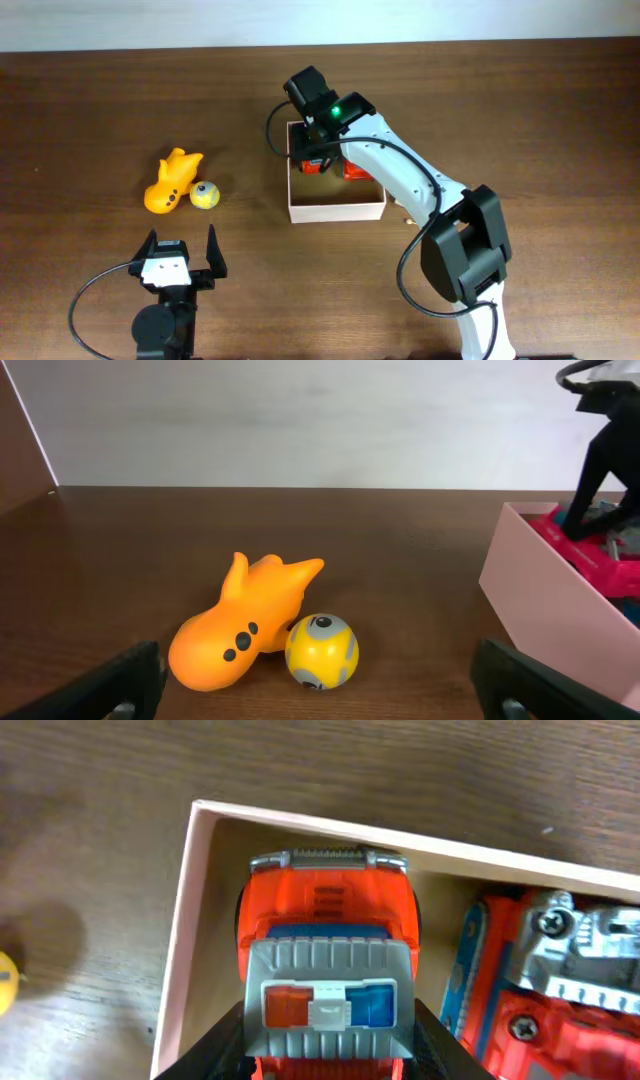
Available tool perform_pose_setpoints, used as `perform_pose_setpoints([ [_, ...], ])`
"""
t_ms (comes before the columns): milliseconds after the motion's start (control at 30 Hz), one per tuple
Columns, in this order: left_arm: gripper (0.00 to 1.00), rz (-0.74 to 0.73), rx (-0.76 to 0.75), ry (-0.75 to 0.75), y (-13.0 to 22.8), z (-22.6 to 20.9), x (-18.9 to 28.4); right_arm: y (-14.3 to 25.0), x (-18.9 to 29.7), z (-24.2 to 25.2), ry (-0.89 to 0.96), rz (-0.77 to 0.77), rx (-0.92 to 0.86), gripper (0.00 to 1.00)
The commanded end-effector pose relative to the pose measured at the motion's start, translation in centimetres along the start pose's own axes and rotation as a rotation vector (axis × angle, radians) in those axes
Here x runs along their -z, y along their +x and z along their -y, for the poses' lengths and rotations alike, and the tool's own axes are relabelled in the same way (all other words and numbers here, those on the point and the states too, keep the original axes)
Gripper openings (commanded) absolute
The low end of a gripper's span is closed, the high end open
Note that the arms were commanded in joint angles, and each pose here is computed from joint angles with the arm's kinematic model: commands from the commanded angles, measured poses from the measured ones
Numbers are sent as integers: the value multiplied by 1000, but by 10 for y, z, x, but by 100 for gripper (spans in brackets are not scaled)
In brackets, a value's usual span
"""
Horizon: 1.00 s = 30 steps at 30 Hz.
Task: Pack container
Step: 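Lower the back truck into the box beside the first truck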
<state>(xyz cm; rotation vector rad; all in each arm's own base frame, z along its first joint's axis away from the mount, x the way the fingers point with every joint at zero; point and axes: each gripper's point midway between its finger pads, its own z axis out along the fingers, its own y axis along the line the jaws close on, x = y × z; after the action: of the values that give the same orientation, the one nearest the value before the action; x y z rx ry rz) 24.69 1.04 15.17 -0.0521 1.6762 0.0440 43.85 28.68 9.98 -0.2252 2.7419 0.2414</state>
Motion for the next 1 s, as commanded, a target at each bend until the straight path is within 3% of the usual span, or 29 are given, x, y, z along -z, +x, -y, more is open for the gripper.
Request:
perform_pose_setpoints([
  [0, 99, 2, 2, 14, 1, 3, 0, 9, -19, 1, 20, -30, -28, 38],
  [400, 99, 2, 2, 14, 1, 3, 0, 6, -34, -2, 7, -19, -29, 39],
  [500, 99, 2, 2, 14, 1, 3, 0, 4, -37, -3, 4, -12, -29, 53],
  [600, 99, 2, 2, 14, 1, 3, 0, 3, -37, -3, 1, -5, -29, 57],
  [967, 99, 2, 2, 14, 1, 3, 0, -9, -24, -7, -9, 18, -13, 59],
])
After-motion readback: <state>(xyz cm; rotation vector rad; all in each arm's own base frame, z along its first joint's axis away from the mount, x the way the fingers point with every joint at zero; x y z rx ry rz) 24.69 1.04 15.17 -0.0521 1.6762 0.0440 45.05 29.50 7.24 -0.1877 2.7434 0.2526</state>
